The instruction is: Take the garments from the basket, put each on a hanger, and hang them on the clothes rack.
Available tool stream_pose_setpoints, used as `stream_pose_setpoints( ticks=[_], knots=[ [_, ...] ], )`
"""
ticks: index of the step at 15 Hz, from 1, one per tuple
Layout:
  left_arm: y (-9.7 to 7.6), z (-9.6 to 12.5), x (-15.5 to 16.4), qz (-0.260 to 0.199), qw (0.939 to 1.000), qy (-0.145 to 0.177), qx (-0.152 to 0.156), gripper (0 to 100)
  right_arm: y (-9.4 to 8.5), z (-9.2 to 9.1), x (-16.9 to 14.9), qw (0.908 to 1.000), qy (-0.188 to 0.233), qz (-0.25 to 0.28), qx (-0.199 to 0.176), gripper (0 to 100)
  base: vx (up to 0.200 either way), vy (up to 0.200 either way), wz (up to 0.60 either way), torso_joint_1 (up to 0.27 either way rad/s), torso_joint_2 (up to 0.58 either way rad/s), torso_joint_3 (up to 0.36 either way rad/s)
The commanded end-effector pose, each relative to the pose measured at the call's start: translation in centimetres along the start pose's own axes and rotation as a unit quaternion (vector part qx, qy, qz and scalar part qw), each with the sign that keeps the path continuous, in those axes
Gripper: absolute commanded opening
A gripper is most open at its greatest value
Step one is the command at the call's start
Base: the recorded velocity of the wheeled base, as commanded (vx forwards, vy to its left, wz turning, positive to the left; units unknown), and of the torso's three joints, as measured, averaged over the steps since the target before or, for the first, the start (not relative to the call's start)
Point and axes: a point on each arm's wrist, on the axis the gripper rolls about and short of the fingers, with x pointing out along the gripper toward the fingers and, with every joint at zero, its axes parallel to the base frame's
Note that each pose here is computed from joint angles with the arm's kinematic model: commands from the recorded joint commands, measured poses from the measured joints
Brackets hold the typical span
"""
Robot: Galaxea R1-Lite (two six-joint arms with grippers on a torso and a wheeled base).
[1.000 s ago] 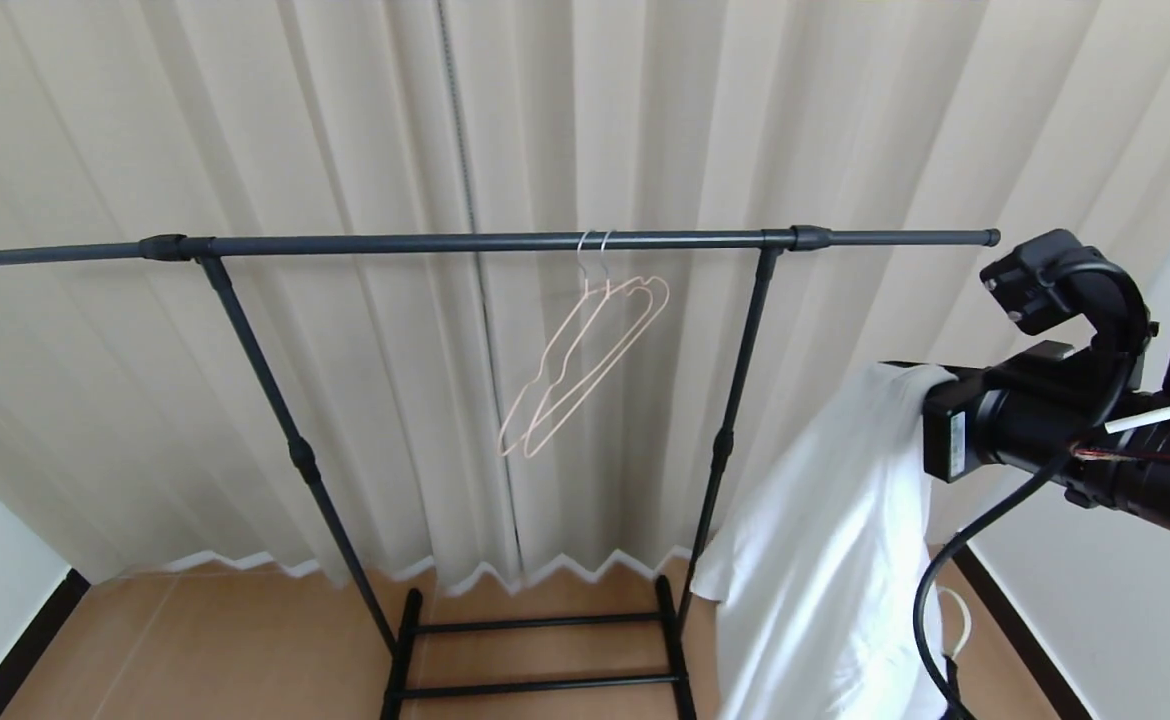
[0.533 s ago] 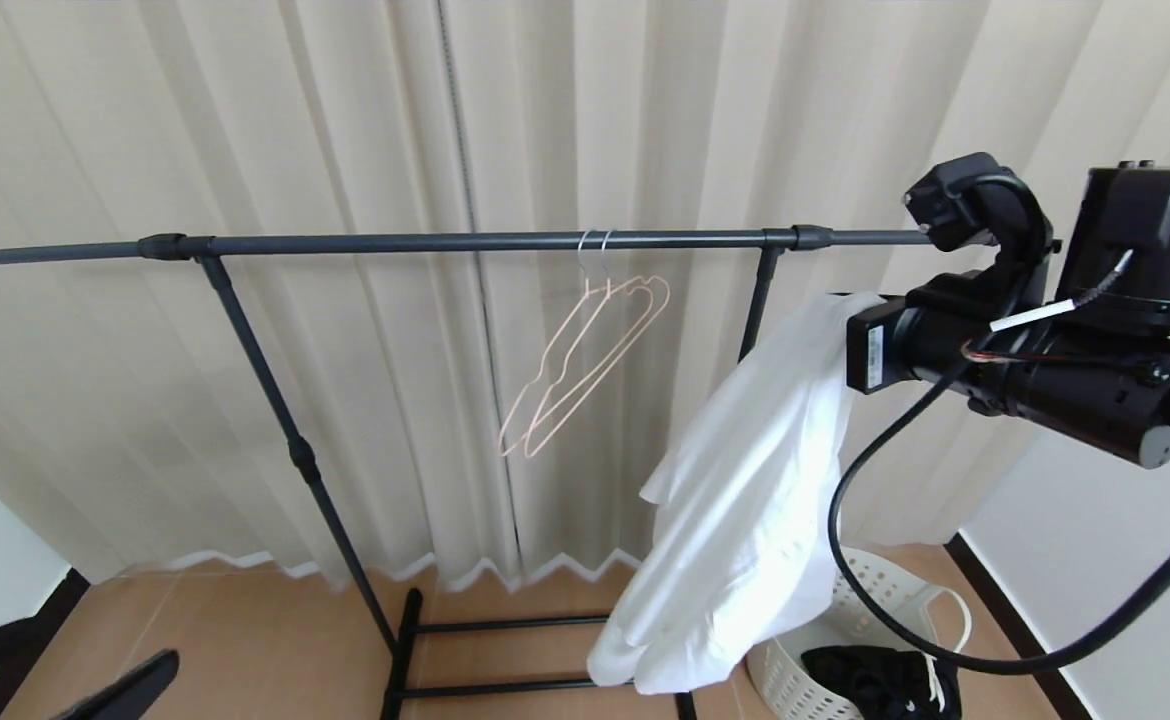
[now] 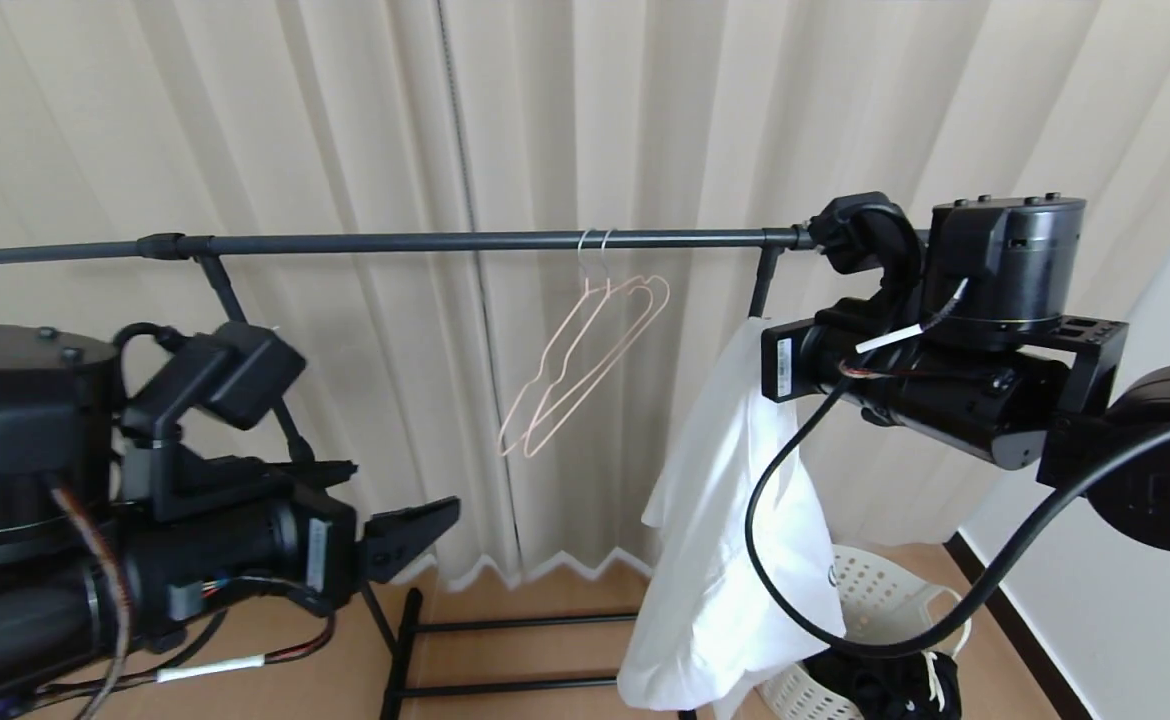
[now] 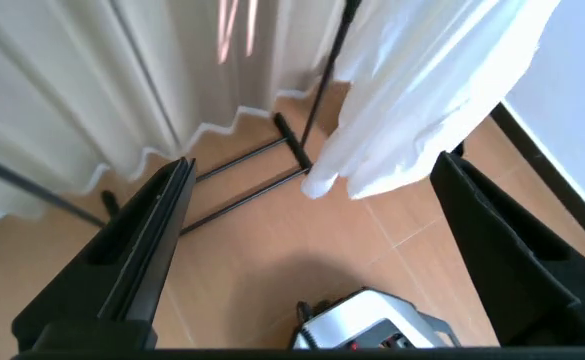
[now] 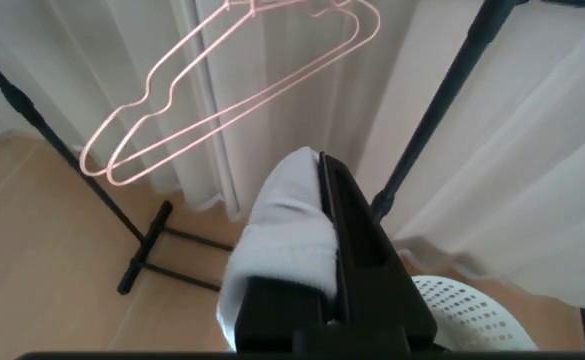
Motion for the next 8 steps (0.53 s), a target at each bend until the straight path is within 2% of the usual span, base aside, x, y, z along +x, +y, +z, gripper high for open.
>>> stream_pose_setpoints(
  ticks=[1, 2, 3, 5, 8],
  knots=[
    [-2.4, -0.4, 5.0, -0.009, 0.9993, 0.035, 0.006, 100, 1.3, -0.8, 1.4, 0.9999, 0.012, 0.000, 0.004, 0, 0.000, 0.000, 0.00, 0.000, 0.00, 0.000],
    [-3.9, -0.4, 7.0, 0.012, 0.9996, 0.027, 0.000, 100, 2.5, -0.9, 1.8, 0.9995, 0.010, -0.013, 0.026, 0, 0.000, 0.000, 0.00, 0.000, 0.00, 0.000],
    [-4.7, -0.5, 8.1, 0.017, 0.9995, 0.025, -0.009, 100, 3.1, -0.8, 2.0, 0.9991, 0.005, -0.020, 0.038, 0, 0.000, 0.000, 0.00, 0.000, 0.00, 0.000],
    [-6.4, -1.0, 9.6, 0.006, 0.9996, 0.024, -0.015, 100, 4.5, -1.0, 2.3, 0.9983, 0.004, -0.021, 0.054, 0, 0.000, 0.000, 0.00, 0.000, 0.00, 0.000],
    [-8.5, -1.5, 11.4, -0.002, 0.9998, 0.019, -0.006, 100, 6.7, -0.9, 1.7, 0.9970, -0.015, -0.012, 0.075, 0, 0.000, 0.000, 0.00, 0.000, 0.00, 0.000]
  ],
)
